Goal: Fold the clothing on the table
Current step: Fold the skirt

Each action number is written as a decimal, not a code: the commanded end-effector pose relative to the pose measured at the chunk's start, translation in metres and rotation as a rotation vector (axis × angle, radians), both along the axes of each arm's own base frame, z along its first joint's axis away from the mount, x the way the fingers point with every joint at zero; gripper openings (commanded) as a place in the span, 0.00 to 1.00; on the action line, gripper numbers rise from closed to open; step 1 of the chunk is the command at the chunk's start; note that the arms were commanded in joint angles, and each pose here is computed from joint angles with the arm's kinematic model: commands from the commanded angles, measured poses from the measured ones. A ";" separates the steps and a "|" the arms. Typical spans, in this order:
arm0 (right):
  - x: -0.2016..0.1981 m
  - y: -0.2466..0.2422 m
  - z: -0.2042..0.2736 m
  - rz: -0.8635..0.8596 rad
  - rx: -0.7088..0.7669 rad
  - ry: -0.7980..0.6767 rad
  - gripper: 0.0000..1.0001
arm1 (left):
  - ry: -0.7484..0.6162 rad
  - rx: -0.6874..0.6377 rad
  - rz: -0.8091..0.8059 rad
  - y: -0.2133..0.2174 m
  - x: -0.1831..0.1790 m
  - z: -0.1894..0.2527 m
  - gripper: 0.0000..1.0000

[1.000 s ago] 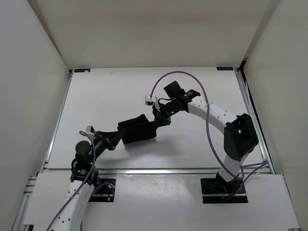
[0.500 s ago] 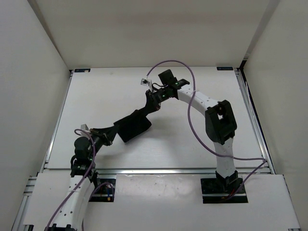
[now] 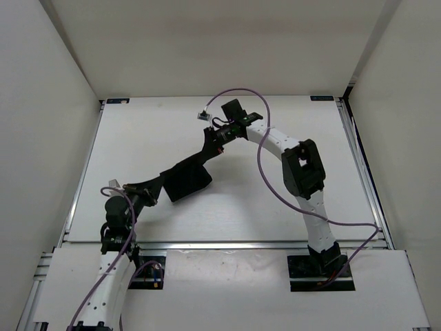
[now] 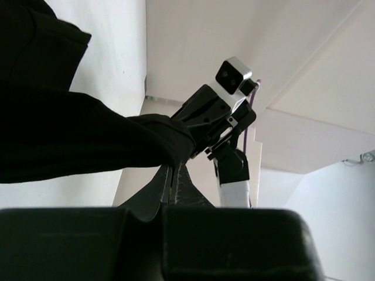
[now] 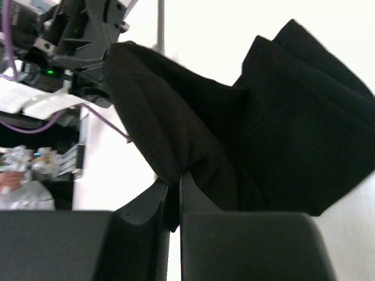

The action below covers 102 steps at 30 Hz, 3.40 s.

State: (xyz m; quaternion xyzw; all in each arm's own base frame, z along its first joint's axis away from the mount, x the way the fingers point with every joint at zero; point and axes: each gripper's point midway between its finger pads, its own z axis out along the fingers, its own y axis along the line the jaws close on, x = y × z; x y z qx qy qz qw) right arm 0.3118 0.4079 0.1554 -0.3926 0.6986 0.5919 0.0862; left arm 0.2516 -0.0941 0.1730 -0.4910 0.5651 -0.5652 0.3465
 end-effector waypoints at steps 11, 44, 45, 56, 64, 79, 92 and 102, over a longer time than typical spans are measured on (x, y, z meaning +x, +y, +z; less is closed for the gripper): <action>0.100 -0.018 0.000 -0.161 0.088 0.107 0.03 | 0.028 0.055 0.232 0.049 0.025 -0.019 0.00; 0.140 -0.036 -0.035 -0.185 -0.032 -0.065 0.54 | 0.152 0.321 0.049 0.012 0.123 -0.062 0.45; 0.143 -0.040 -0.031 -0.181 -0.028 -0.115 0.59 | 0.154 0.334 0.047 0.013 0.124 -0.063 0.76; 0.128 -0.070 -0.032 -0.096 -0.082 -0.247 0.63 | 0.037 0.577 -0.194 -0.027 0.142 -0.033 0.99; 0.090 -0.042 0.027 0.006 0.141 -0.159 0.00 | 0.067 0.715 -0.321 -0.064 0.113 -0.053 0.99; 0.022 0.001 -0.023 0.133 -0.010 -0.025 0.00 | 0.137 0.748 -0.573 -0.089 0.071 -0.107 0.16; 0.025 0.008 -0.075 0.090 -0.113 0.084 0.00 | 0.163 0.716 -0.698 -0.119 0.062 -0.141 0.12; 0.039 0.000 -0.108 0.046 -0.228 0.040 0.00 | 0.224 0.722 -0.743 -0.133 0.046 -0.158 0.06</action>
